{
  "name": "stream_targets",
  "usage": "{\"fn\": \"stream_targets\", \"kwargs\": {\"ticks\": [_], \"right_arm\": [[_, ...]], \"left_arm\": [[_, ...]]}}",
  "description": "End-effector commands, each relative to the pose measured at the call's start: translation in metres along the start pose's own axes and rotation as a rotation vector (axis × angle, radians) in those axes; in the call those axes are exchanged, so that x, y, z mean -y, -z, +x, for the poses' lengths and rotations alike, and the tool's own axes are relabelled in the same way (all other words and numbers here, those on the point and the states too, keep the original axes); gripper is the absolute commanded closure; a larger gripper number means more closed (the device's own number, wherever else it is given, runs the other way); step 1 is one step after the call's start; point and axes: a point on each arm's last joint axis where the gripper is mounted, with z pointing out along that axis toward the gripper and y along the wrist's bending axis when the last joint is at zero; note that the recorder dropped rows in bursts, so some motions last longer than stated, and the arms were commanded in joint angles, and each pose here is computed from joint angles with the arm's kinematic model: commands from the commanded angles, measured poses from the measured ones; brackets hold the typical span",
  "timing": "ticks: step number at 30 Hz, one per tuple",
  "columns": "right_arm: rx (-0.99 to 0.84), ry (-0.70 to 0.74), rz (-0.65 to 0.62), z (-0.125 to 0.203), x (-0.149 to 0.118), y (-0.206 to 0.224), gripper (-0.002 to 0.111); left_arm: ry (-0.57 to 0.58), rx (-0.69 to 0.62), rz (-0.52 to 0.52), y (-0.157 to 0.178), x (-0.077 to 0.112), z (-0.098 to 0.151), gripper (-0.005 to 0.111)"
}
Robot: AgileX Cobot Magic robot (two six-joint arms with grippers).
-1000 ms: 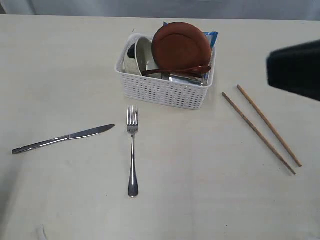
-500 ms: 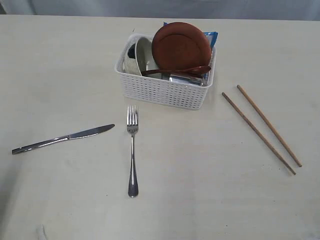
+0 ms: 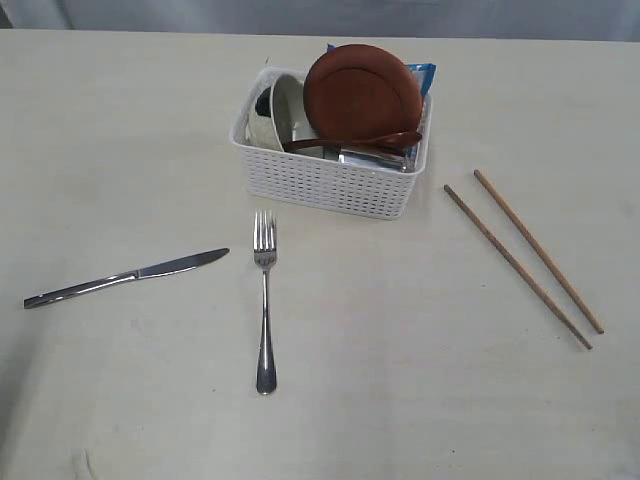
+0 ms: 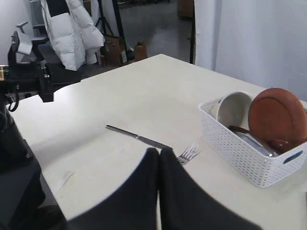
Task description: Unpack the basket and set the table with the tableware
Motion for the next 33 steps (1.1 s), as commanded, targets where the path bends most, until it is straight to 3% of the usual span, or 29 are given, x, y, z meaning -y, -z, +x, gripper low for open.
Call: {"fn": "stream_targets", "kwargs": {"ticks": [1, 33], "right_arm": [[0.039, 0.002, 0.032, -0.0007, 0.0032, -0.0022, 0.109], [0.021, 0.042, 0.080, 0.0039, 0.0083, -0.0055, 0.109]], "left_arm": [[0.002, 0.005, -0.002, 0.0000, -0.0001, 0.0002, 0.107], [0.002, 0.005, -0.002, 0.0000, -0.0001, 0.0002, 0.107]]}}
